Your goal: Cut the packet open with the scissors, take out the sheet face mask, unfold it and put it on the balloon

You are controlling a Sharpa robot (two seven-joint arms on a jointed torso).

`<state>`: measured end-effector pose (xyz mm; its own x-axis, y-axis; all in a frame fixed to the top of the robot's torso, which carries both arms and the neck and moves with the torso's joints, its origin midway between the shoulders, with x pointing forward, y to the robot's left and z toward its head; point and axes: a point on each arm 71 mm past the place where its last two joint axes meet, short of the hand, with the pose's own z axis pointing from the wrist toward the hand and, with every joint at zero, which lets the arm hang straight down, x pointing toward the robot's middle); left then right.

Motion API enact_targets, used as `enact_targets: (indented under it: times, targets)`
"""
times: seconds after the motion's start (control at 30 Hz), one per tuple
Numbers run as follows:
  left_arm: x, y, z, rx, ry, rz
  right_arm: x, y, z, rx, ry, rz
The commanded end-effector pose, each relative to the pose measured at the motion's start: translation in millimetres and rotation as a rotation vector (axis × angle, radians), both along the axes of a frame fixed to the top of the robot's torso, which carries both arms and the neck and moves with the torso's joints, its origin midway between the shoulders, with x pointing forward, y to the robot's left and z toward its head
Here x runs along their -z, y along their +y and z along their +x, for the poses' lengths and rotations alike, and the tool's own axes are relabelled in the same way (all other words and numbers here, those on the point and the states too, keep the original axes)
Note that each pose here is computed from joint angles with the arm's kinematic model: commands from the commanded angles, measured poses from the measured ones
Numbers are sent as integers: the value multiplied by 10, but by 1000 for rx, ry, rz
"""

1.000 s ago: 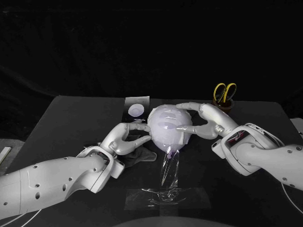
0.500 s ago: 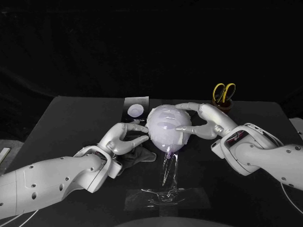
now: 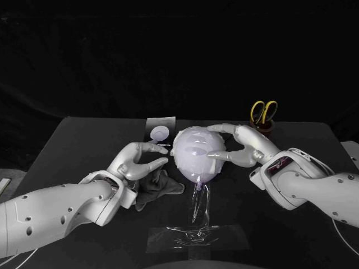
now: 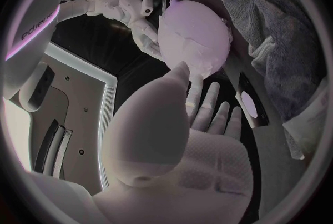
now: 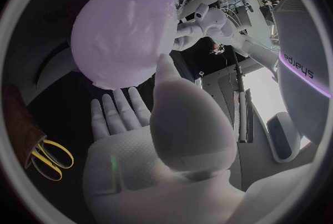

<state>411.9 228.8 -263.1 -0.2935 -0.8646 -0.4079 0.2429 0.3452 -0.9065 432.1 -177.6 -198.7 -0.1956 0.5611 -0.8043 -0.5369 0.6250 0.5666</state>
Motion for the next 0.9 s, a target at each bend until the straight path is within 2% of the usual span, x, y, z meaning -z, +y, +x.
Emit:
enact_targets:
  times: [0.03,0.23,0.37,0.63,0.9]
  targets:
    - [-52,9,31,-7,11,-49,-4,6,-5,-9,-15,-4]
    - [-115,-45,62,19,-18,-66,-2,10,-2,-10,-15,-3]
    - [-160,-142,87,64,-63,-63,0,15,0,-11,-13,-2]
    - [-263,-280,227,117,-140,-31,-7,29,-4,-14,-10,16]
    - [-300,-379,306,162,-152,22,-3,39,-6,-27,18,43]
